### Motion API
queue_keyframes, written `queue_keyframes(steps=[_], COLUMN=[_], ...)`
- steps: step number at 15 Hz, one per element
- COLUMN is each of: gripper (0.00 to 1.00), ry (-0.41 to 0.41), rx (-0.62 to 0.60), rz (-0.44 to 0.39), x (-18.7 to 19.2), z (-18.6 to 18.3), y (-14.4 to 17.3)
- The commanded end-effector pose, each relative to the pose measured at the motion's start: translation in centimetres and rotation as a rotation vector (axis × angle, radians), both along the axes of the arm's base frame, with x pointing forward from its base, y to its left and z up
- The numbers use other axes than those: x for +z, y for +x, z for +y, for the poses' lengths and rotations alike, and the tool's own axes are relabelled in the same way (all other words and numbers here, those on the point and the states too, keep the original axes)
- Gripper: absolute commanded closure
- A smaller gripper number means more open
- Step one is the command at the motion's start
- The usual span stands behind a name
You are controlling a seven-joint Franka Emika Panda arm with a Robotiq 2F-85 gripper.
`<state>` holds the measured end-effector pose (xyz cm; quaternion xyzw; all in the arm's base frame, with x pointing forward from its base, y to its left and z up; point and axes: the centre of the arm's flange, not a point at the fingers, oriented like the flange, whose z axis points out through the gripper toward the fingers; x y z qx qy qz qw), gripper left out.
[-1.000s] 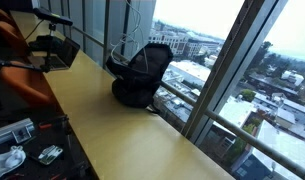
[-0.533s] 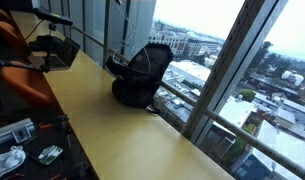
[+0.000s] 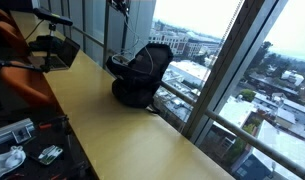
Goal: Put the white cable in the black bag then lay the bag down.
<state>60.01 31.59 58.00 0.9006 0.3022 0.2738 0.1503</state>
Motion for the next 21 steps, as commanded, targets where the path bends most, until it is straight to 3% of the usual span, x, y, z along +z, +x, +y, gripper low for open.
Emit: queue_keyframes(steps=[1,2,5,8,12,15,17,21], gripper=[0.99,0.71,0.56,0.33,0.04,0.0,0.0,0.0], ry=[0.009,0.012,0.022,0.023,0.019,-0.015,-0.064,-0.146], rx=[-0.025,-0.034,-0.045,-0.044,-0.053,0.017,0.127,0.324], rz=[0.033,0.047,0.093,0.147,0.236,0.298,0.329,0.389], x=[-0.4,-1.0,-3.2,-5.3,-6.0,-6.5,-7.1,-9.0], z=[-3.4,-4.0,-4.3,-5.2,-10.7,-14.9,-17.0,-18.9], y=[0.6,0.4,-1.4,-3.7,-4.7,-4.7,-4.2,-3.3])
